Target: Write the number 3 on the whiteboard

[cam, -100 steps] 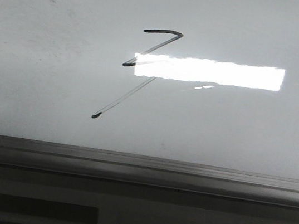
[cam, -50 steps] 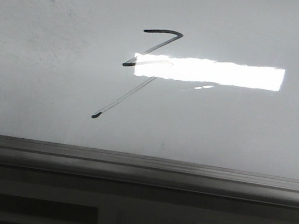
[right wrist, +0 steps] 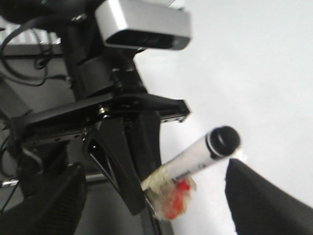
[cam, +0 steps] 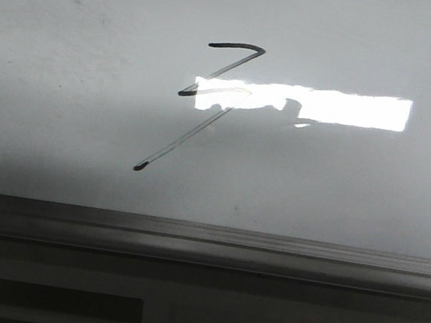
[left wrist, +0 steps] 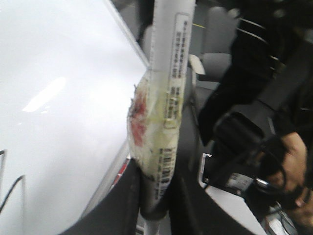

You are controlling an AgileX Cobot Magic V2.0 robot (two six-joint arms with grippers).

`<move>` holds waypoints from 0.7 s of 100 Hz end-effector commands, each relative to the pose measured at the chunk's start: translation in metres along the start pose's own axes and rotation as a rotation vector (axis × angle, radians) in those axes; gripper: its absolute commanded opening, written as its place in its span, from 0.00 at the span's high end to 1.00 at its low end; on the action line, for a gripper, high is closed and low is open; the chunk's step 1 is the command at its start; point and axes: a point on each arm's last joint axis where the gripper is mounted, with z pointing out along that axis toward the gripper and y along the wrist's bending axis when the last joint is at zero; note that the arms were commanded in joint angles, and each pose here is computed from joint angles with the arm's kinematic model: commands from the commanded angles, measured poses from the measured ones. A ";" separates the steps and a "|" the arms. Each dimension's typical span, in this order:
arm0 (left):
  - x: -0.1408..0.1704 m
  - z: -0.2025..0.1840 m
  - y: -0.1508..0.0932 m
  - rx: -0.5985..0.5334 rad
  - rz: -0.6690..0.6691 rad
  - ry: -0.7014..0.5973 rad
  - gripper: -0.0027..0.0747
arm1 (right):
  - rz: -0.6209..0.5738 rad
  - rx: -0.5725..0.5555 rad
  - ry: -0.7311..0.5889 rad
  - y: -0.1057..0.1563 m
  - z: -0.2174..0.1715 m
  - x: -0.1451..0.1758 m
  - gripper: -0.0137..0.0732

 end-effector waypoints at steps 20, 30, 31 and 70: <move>0.044 -0.004 0.040 -0.405 -0.315 -0.181 0.99 | 0.041 0.206 -0.079 -0.008 -0.048 0.003 0.84; 0.061 0.000 0.053 -0.489 -0.354 -0.170 0.99 | 0.068 0.216 -0.058 -0.007 -0.045 0.018 0.90; 0.063 0.000 0.054 -0.494 -0.357 -0.166 0.99 | 0.071 0.218 -0.059 -0.007 -0.045 0.019 0.90; 0.079 0.022 0.079 -0.583 -0.403 -0.077 0.99 | 0.152 0.276 -0.017 -0.013 -0.024 0.059 0.90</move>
